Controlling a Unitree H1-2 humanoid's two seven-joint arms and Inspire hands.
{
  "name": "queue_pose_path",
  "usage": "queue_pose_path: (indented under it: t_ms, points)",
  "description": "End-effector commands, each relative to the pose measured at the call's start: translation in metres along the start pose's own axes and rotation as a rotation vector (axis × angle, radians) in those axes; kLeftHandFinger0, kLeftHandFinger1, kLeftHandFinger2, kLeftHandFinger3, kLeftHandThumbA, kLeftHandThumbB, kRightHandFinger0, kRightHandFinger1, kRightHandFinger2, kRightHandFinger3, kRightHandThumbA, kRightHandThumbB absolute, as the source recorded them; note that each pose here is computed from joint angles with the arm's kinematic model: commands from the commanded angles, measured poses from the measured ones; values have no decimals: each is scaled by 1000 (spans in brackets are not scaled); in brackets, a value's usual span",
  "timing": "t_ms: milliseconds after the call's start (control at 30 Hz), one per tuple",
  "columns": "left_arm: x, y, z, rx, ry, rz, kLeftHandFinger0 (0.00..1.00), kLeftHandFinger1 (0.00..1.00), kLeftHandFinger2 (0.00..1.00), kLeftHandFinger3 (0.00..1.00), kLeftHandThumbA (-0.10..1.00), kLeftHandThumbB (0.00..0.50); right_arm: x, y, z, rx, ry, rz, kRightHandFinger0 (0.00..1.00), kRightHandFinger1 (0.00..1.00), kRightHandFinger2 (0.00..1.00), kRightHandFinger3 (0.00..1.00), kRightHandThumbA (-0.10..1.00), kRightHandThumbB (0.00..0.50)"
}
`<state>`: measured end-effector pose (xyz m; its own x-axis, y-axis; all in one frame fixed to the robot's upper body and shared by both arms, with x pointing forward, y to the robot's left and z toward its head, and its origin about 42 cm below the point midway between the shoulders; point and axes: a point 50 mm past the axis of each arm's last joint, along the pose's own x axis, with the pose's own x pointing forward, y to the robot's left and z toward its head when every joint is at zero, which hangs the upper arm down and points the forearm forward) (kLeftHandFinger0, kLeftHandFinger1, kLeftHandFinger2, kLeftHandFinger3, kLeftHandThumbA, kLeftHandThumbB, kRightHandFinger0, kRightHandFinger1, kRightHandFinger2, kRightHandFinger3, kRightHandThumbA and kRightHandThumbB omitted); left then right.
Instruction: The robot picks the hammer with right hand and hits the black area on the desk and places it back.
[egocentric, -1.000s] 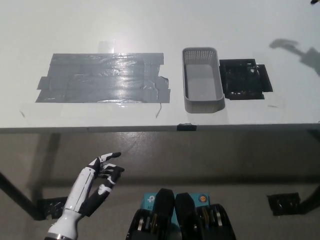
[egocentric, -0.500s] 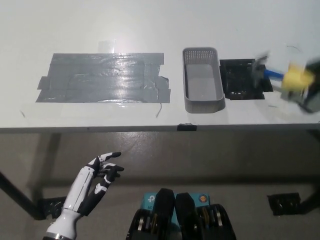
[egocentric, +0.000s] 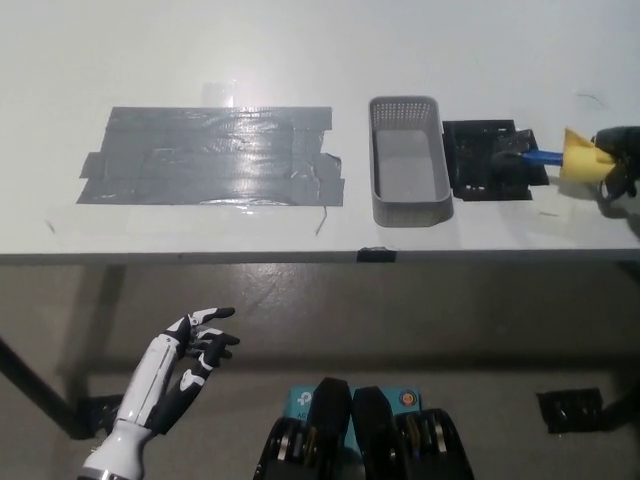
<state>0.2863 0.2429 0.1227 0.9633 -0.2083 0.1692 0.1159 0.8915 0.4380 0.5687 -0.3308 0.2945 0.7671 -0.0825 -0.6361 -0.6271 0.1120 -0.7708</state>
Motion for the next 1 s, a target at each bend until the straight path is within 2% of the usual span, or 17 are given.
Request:
queue_pose_path:
  t_ms: [0,33,67,133,200,233,267,300,333,367,400,433,467,500,600,700,967]
  points:
    - [-1,8,7,6,-49,10,488,506,551,735,952,39,-22,-37,-12,-5,10,-71,0,109,354,493,-100,144]
    - [-1,8,7,4,-47,9,491,505,551,736,958,47,-27,-46,-12,64,-19,-92,0,177,427,576,-100,141]
    - [-1,8,7,2,-47,9,492,504,551,736,959,47,-31,-51,-10,90,-29,-104,0,233,496,572,-100,125]
    - [-1,8,7,7,-46,14,488,502,551,736,961,40,-41,-66,-6,235,-102,-168,2,420,762,467,-100,113]
    - [-1,7,7,6,-46,16,482,499,550,735,958,37,-42,-71,-4,408,-169,-208,89,629,1000,305,-100,128]
    - [-1,7,7,5,-48,14,479,498,550,735,955,27,-40,-70,-2,460,-190,-237,123,640,1000,336,-100,143]
    - [-1,7,7,6,-50,12,478,497,550,735,954,25,-38,-69,0,485,-192,-269,123,641,1000,426,-100,148]
    - [-1,7,8,3,-50,11,478,497,550,736,952,25,-35,-65,2,520,-199,-325,205,713,1000,691,-100,159]
    - [-1,7,9,3,-50,12,478,497,549,736,954,34,-28,-59,7,603,-200,-401,206,600,872,1000,-3,152]
    - [1,7,9,4,-50,11,479,497,549,737,955,35,-26,-57,8,637,-204,-421,311,635,918,1000,179,169]
    - [1,7,9,4,-49,9,480,497,549,737,957,39,-21,-51,11,716,-234,-416,506,829,1000,1000,485,160]
    - [1,7,9,4,-49,9,481,498,549,737,958,41,-16,-43,14,795,-285,-370,739,1000,1000,1000,709,189]
    - [0,7,10,5,-49,8,480,498,551,738,963,47,-12,-35,16,837,-310,-333,943,1000,1000,1000,882,242]
    - [0,7,10,5,-49,7,480,498,552,737,965,48,-9,-29,17,866,-312,-314,1000,1000,1000,1000,918,255]
    - [0,8,9,5,-51,7,488,490,545,737,980,58,3,-9,21,941,-343,-275,1000,1000,1000,1000,995,315]
    - [2,9,11,7,-58,11,481,484,543,736,980,52,6,-4,25,974,-368,-299,1000,1000,1000,1000,1000,350]
    - [2,8,10,5,-59,11,475,482,538,744,969,60,6,-2,24,952,-368,-448,1000,1000,1000,1000,1000,380]
